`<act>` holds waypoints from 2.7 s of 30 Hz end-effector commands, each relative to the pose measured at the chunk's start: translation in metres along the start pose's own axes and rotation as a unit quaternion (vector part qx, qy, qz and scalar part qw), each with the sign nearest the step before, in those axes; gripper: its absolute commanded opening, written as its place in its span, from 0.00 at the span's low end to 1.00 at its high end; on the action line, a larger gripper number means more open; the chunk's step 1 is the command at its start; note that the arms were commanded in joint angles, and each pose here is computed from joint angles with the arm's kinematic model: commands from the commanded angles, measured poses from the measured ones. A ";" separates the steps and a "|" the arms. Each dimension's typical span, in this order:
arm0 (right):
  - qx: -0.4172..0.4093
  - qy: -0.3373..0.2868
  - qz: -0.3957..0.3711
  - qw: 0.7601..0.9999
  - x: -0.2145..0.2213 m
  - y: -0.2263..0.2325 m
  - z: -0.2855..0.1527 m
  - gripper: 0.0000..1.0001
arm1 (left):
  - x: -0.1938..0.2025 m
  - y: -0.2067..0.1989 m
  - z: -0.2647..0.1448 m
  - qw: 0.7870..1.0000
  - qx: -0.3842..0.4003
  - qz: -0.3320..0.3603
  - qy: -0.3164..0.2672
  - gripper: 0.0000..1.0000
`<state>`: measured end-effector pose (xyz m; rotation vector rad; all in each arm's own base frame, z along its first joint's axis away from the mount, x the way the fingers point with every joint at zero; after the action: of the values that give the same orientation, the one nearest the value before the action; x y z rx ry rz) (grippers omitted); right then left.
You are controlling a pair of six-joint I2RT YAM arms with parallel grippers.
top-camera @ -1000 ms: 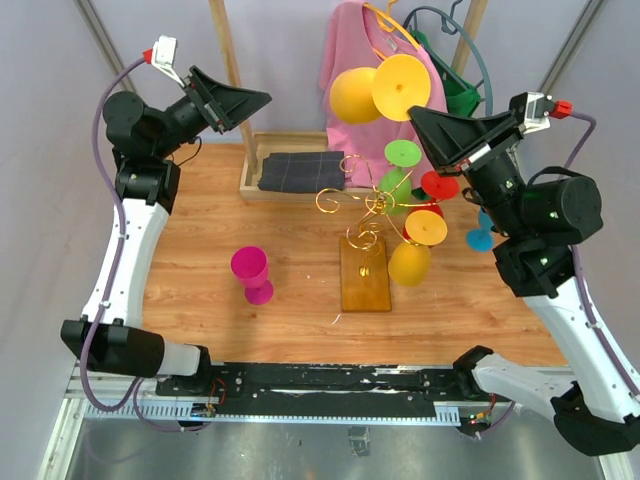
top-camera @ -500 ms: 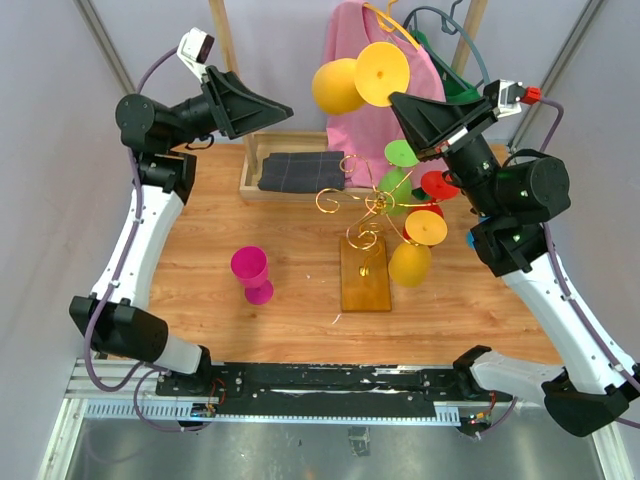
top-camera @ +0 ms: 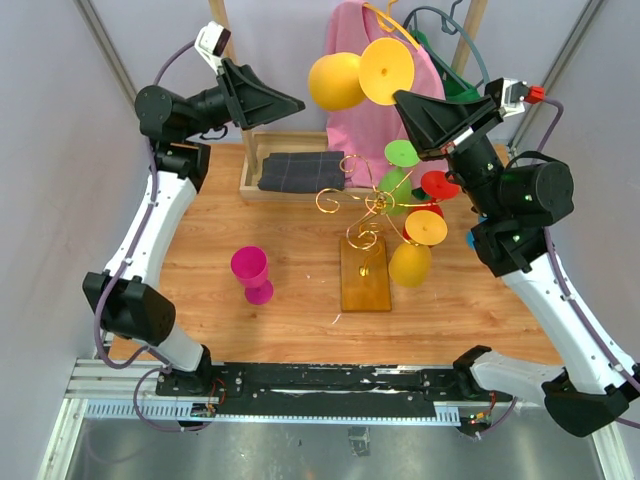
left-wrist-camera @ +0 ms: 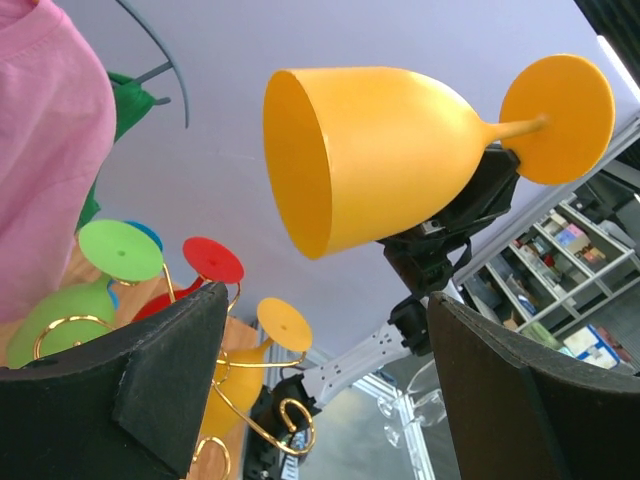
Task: Take the wine glass off the wine glass rack
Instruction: Place the wine glass at the center of the board.
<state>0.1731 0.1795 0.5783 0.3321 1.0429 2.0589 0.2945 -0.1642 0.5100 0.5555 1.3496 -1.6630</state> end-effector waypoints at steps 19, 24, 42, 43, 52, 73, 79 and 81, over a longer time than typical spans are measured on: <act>-0.056 0.019 0.032 0.998 0.001 0.001 0.003 0.01 | -0.021 -0.026 0.025 0.995 0.069 0.065 -0.021 0.81; -0.064 0.023 0.039 0.997 0.002 0.000 0.002 0.01 | -0.019 -0.026 0.024 0.995 0.073 0.059 -0.024 0.69; -0.068 0.018 0.057 0.996 0.002 -0.009 -0.005 0.01 | -0.019 -0.038 0.028 0.992 0.100 0.065 -0.035 0.09; -0.066 0.016 0.059 0.996 0.002 -0.012 -0.006 0.03 | -0.019 -0.038 0.028 0.992 0.099 0.066 -0.035 0.06; -0.107 -0.018 0.051 0.993 -0.002 -0.017 -0.021 0.66 | -0.021 -0.043 0.028 0.991 0.104 0.070 -0.041 0.00; -0.025 0.046 -0.106 0.993 0.010 0.031 -0.040 0.99 | -0.085 -0.014 -0.007 0.887 -0.213 0.408 -0.045 0.00; -0.003 0.049 -0.142 0.989 0.011 0.041 -0.047 0.99 | -0.080 -0.032 -0.049 0.807 -0.369 0.458 -0.057 0.00; 0.006 0.052 -0.148 0.988 0.011 0.041 -0.048 0.99 | -0.071 -0.035 -0.068 0.779 -0.426 0.457 -0.055 0.00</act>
<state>0.1246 0.1518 0.5770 0.1121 1.0614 1.9004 0.2987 -0.1102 0.5842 0.5276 1.1458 -0.5483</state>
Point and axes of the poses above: each gripper's point midway between its finger pads, its own z axis out along the fingers, its own y axis along the line the jaws close on, x = y × z, the point moved 8 cm from there along -z, back along the fingers, and after that the axes turned 8 degrees about z, right-handed, at the moved point
